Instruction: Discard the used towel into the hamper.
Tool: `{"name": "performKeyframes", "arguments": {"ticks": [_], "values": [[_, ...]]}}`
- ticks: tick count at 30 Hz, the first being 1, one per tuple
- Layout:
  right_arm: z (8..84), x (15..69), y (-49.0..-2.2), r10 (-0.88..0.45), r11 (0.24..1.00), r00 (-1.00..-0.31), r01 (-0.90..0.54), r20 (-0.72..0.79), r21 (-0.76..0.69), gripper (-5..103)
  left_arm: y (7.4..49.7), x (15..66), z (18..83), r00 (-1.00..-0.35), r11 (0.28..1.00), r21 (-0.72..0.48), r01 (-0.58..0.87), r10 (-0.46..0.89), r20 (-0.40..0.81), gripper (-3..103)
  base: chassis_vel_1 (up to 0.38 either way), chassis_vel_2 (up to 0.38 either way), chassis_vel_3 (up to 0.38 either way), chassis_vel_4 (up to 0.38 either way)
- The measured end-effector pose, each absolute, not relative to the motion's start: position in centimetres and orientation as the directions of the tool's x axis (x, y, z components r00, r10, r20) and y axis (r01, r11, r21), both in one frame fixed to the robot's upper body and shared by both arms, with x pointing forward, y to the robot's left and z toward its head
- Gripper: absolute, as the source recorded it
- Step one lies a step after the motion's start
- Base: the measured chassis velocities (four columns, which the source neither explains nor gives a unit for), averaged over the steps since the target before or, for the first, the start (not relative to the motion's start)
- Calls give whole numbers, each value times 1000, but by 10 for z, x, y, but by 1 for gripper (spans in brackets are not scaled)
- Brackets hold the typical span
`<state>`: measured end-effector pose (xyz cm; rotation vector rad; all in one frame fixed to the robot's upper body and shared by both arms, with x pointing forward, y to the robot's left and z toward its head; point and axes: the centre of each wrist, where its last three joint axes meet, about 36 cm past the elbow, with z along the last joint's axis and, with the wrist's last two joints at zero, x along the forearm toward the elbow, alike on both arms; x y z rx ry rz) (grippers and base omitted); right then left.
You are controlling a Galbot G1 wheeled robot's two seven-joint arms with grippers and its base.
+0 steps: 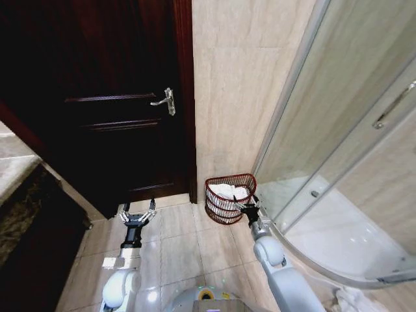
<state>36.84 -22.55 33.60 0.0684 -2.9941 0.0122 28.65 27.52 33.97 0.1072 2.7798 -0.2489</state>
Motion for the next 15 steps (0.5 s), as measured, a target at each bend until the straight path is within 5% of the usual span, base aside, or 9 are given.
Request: {"name": "performKeyframes", "arguments": {"ticks": [15], "values": [[323, 367, -218, -42, 999, -990, -44, 133, -12, 100, 276, 293, 332, -940, 979, -161, 122, 62, -337, 100, 0, 0, 0, 0]]}}
